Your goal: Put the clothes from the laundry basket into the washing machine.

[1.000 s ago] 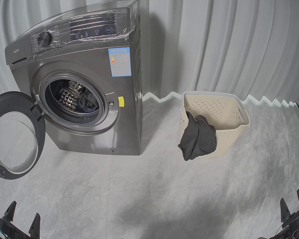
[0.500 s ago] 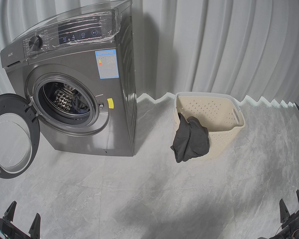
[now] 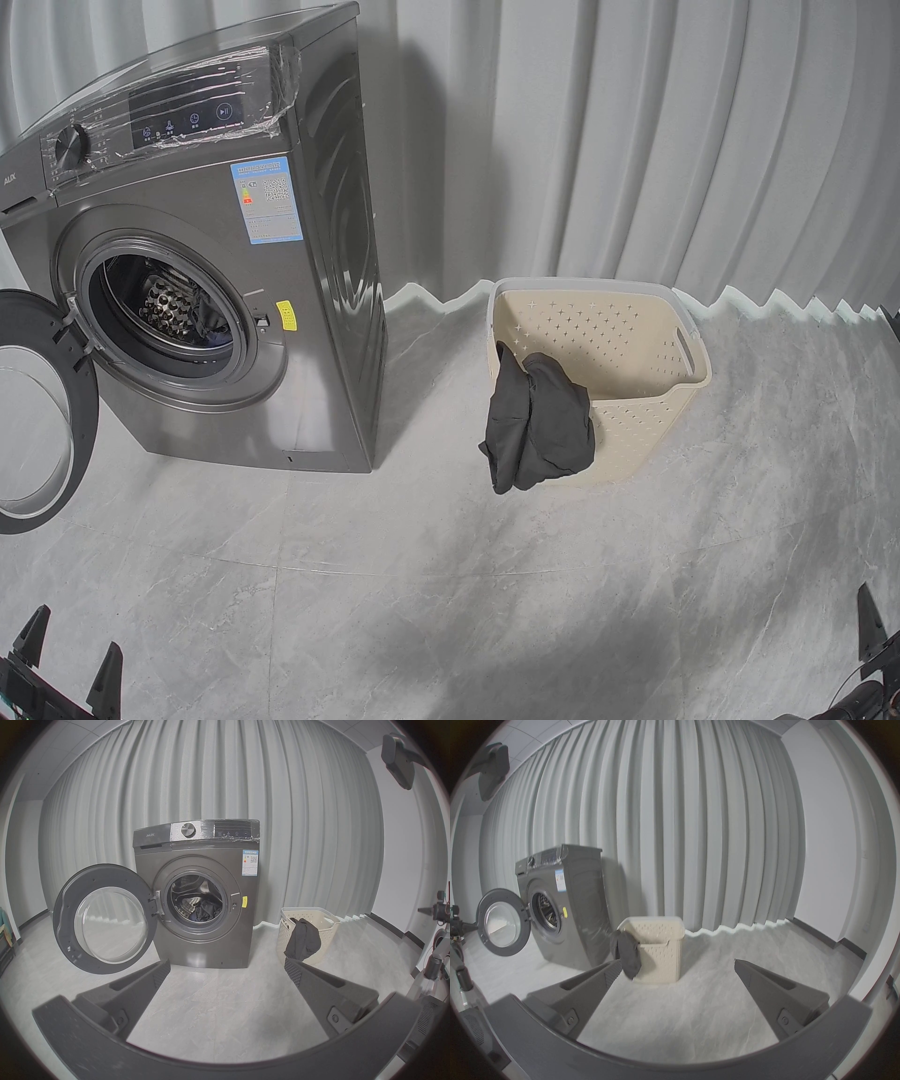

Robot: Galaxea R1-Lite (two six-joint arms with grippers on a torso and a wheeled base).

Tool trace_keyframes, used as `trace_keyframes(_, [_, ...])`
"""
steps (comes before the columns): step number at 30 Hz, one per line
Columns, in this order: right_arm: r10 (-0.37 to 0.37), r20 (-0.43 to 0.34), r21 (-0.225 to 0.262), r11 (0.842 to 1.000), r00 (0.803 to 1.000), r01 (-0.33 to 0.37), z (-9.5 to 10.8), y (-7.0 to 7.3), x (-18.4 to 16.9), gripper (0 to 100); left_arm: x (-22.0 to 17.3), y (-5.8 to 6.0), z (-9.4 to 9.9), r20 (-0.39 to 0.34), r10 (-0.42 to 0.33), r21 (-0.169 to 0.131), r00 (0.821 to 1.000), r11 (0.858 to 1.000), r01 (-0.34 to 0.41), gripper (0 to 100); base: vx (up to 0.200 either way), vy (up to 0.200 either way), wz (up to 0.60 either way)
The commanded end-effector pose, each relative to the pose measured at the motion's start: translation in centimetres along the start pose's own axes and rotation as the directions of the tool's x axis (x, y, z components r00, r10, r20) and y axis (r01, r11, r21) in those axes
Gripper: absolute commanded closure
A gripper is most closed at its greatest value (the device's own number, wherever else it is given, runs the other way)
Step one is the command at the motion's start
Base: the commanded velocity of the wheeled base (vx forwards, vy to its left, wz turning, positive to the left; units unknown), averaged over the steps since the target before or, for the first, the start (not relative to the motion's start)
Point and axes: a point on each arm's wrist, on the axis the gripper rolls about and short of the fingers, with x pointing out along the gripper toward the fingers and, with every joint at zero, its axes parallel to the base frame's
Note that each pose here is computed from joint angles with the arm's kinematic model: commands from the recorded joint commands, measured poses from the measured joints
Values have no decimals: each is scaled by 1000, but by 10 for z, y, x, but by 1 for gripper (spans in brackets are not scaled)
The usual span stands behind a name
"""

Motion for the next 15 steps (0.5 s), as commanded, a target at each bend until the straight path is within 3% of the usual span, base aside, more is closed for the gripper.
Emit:
trace_keyframes(1, [15, 118, 3, 1000, 993, -15, 29, 0, -8, 0, 0, 0, -5, -2, 1, 2, 1000, 1000, -1, 0, 200, 0, 0])
trace_keyframes(4, [36, 105, 1, 999, 994, -36, 36, 0, -10, 0, 0, 0, -5, -2, 1, 4, 1000, 1000, -1, 0, 133, 0, 0])
trace_keyframes(6, [120, -8, 2, 993, 993, -120, 37, 1, -3, 0, 0, 0, -5, -2, 4, -1, 1000, 1000, -4, 0, 0, 0, 0])
trace_keyframes(8, [147, -42, 7, 989, 988, -147, 36, 2, 0, 0, 0, 0, -5, -2, 1, -4, 1000, 1000, -1, 0, 0, 0, 0])
trace_keyframes(9, [196, -97, 17, 981, 976, -195, 36, 4, 6, 0, 0, 0, -5, -3, 3, -5, 1000, 1000, -3, 0, 0, 0, 0])
trace_keyframes(15, [225, -230, 29, 974, 947, -224, 42, 7, 30, 0, 0, 0, -5, -3, 3, -4, 1000, 1000, -3, 0, 0, -200, 0])
